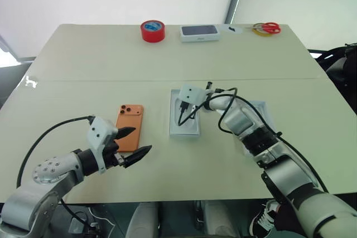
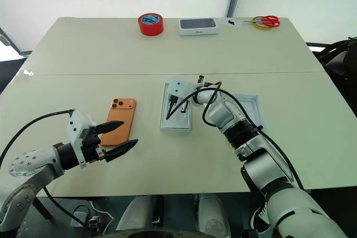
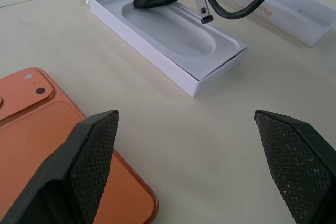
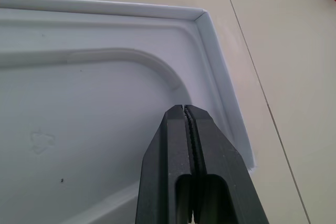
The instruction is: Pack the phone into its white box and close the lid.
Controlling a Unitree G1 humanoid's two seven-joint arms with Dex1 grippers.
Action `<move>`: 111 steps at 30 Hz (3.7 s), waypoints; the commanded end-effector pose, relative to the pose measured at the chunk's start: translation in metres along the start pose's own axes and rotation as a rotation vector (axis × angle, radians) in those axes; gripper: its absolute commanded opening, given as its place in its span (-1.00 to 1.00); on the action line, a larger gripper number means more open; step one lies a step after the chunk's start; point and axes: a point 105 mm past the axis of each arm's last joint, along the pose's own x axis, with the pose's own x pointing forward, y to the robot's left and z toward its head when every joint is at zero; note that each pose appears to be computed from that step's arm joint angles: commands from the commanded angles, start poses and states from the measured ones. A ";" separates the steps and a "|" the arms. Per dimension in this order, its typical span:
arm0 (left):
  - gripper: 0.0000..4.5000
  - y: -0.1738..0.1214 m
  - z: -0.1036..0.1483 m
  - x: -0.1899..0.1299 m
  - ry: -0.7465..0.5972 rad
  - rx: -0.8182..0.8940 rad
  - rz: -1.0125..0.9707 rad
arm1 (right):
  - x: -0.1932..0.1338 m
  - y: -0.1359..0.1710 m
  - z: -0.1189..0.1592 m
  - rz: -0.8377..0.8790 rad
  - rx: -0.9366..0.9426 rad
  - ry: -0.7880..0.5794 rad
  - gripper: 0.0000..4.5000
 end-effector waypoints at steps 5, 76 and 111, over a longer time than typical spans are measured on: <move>0.93 -0.003 0.012 -0.005 -0.039 0.038 0.008 | -0.045 0.015 0.024 0.161 -0.097 -0.149 -0.98; 0.97 0.065 -0.021 0.006 0.212 -0.677 0.304 | 0.019 0.107 0.106 0.391 -0.246 -0.197 -1.00; 0.97 0.060 -0.003 0.013 0.123 -0.814 0.171 | 0.015 0.115 0.097 0.392 -0.239 -0.185 -1.00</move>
